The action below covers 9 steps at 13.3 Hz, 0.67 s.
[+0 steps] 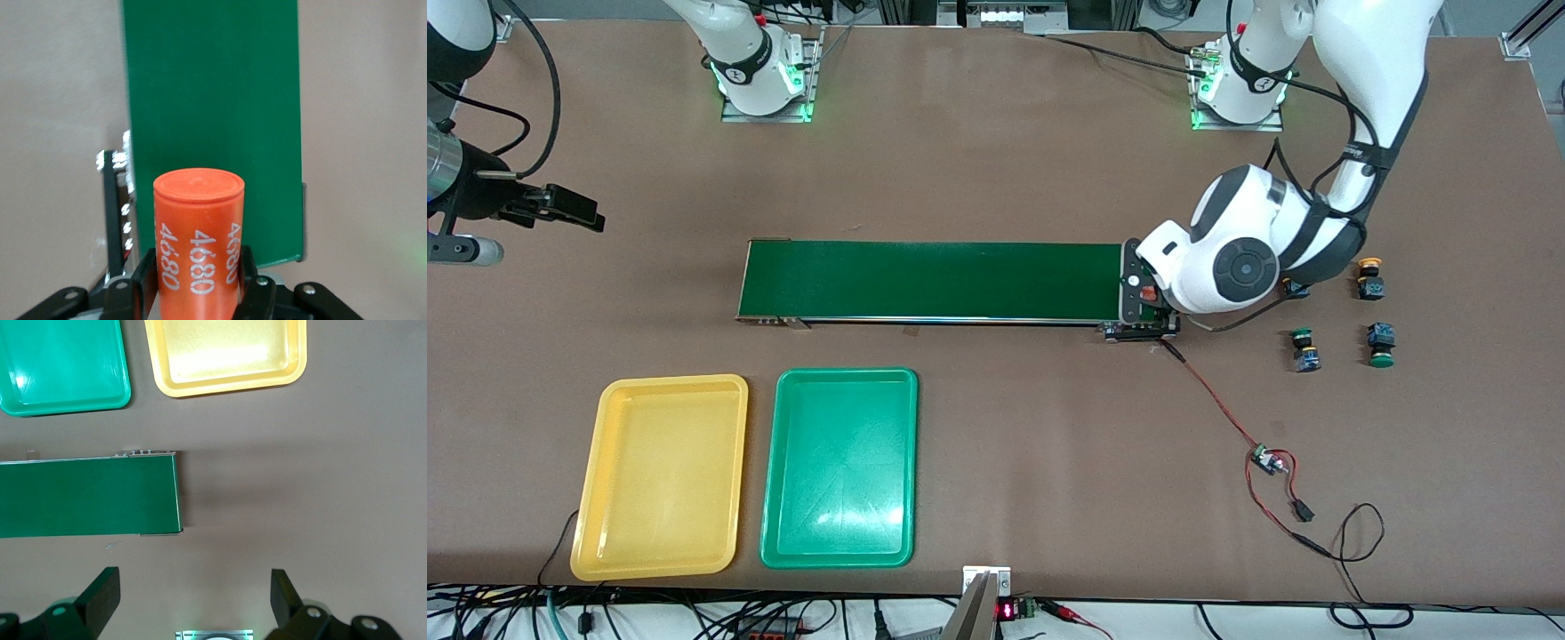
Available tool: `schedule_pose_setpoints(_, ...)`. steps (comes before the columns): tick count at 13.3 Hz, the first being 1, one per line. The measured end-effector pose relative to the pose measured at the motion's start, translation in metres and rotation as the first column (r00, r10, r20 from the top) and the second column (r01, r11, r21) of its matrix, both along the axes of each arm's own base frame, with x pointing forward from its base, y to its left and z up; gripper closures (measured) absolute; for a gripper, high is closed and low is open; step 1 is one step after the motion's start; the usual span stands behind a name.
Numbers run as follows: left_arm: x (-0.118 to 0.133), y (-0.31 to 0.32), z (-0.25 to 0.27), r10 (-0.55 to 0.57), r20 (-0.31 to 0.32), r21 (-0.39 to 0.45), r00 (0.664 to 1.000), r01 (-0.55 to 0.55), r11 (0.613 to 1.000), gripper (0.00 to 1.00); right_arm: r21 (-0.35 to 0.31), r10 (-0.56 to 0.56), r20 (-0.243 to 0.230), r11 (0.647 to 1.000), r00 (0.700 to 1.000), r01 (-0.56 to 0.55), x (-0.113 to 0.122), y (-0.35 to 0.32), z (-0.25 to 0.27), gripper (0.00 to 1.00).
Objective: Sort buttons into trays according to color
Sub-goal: 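Lower the orange cylinder onto the green belt and open the left gripper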
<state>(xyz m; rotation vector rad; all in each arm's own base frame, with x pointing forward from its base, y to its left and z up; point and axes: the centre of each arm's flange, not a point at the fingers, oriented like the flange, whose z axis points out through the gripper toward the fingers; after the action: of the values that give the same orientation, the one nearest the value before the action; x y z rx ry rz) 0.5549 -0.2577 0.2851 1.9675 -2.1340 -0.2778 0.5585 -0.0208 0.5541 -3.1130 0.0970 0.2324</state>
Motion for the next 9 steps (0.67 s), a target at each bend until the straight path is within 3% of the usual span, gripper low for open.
schedule_pose_setpoints(5, -0.027, -0.029, -0.012, -0.1, 0.006, 0.019, 0.995, 0.1, 0.995, 0.49, 0.0, 0.0, 0.0, 1.0, 1.0, 0.0, 0.0, 0.0, 0.0, 0.0)
schedule_pose_setpoints(9, -0.035, -0.021, -0.025, -0.017, -0.02, 0.058, 1.0, 0.018, 0.998, 0.49, 0.0, 0.0, 0.0, 1.0, 1.0, 0.0, 0.0, 0.0, 0.0, 0.0)
